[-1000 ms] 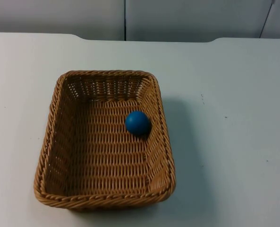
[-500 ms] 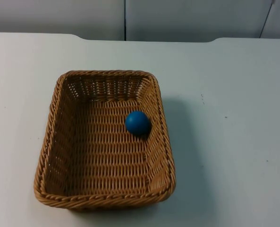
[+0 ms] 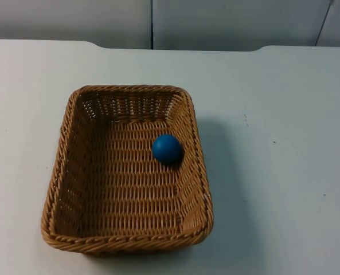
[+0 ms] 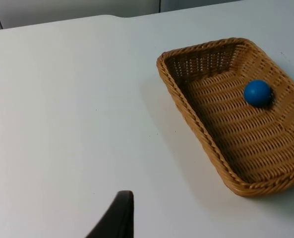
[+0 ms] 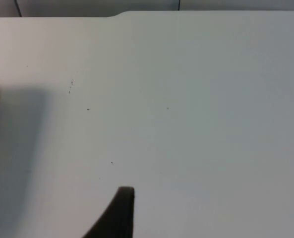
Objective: Pick up the basket with the left hand and place the ball into the basket with the right hand.
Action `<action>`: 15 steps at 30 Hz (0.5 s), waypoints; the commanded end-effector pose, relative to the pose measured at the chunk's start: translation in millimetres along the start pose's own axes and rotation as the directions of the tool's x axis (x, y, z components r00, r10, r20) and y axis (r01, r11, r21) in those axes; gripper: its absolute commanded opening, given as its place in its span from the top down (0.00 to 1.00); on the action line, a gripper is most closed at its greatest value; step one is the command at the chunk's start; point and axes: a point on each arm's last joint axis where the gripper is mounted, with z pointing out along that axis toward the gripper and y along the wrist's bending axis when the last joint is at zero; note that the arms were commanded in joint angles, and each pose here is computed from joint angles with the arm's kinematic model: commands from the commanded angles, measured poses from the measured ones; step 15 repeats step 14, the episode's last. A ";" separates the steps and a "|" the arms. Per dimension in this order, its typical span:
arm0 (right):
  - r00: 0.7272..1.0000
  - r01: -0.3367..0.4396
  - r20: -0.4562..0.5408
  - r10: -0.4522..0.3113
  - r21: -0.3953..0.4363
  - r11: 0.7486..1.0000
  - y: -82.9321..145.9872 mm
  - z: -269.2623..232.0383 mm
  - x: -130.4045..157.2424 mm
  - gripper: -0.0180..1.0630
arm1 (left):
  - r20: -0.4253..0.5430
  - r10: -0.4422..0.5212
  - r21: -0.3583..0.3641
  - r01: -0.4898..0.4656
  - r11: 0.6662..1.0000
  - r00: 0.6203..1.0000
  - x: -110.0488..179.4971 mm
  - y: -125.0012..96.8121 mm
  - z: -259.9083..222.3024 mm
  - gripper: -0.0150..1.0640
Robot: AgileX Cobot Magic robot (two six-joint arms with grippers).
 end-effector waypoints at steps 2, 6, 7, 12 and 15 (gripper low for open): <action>1.000 -0.004 0.010 0.003 0.006 1.000 0.1 0.5 0.3 0.01 | 0.015 -0.028 -0.029 0.028 0.999 0.999 -0.3 -0.7 0.5 0.01; 1.000 -0.004 0.010 0.003 0.006 1.000 0.1 0.5 0.3 0.01 | 0.019 -0.054 -0.080 0.055 0.995 0.998 -0.6 -1.0 1.0 0.01; 1.000 -0.004 0.010 0.003 0.006 1.000 0.1 0.5 0.3 0.01 | 0.020 -0.061 -0.093 0.062 0.994 0.998 -0.7 -1.1 1.2 0.01; 1.000 -0.004 0.010 0.003 0.006 1.000 0.1 0.5 0.3 0.01 | 0.026 -0.089 -0.149 0.092 0.985 0.996 -1.0 -1.4 1.8 0.01; 1.000 -0.004 0.010 0.003 0.006 1.000 0.1 0.5 0.3 0.01 | 0.028 -0.096 -0.162 0.099 0.982 0.995 -1.1 -1.5 1.9 0.01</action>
